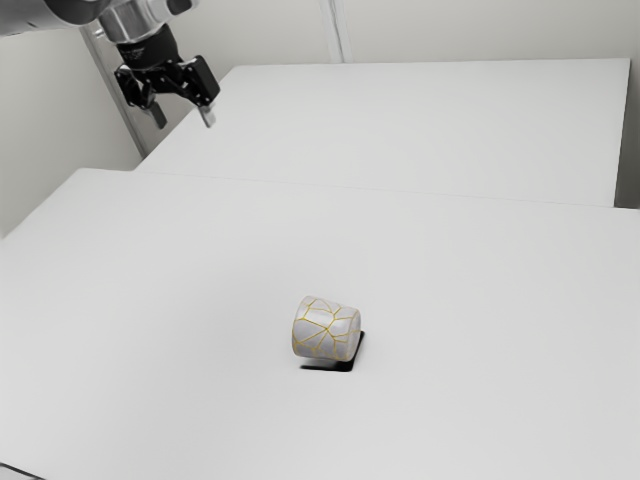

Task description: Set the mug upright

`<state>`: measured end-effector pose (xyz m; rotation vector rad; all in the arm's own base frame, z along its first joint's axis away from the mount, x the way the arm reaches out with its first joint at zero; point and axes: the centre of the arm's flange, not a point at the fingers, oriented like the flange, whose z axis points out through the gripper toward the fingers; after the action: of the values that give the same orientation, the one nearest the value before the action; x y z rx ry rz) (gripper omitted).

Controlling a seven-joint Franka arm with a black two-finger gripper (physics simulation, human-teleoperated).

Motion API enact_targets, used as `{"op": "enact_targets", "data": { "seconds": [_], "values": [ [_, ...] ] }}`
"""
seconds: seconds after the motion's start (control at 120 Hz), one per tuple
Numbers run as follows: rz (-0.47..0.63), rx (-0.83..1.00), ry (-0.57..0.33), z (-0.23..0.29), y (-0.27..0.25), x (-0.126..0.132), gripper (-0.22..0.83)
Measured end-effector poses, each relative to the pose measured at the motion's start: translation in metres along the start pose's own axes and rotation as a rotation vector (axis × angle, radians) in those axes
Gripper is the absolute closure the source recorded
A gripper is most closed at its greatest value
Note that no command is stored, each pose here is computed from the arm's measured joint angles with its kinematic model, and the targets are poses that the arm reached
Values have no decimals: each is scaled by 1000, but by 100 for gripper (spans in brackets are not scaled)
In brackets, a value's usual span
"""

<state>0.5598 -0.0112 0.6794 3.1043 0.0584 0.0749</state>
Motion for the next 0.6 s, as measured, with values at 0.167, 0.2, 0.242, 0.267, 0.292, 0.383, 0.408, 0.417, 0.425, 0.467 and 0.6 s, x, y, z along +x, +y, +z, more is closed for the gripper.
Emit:
{"op": "enact_targets", "data": {
  "seconds": [0.167, 0.2, 0.242, 0.267, 0.292, 0.383, 0.408, 0.417, 0.425, 0.467, 0.6],
  "values": [
    [28, -36, -20, -2, 4, -12, 0],
    [30, -56, -37, 5, 4, -13, 0],
    [30, -112, -79, 29, 5, -14, 0],
    [30, -151, -107, 47, 5, -13, 0],
    [28, -192, -130, 65, 6, -13, 0],
    [11, -360, -173, 111, 8, -14, 0],
    [2, -406, -186, 124, 8, -15, 0],
    [-1, -422, -191, 129, 8, -16, 0],
    [-3, -436, -194, 132, 8, -17, 0],
    [-17, -500, -206, 150, 6, -20, 0],
    [-90, -677, -225, 219, -2, -34, 0]
  ]
}}
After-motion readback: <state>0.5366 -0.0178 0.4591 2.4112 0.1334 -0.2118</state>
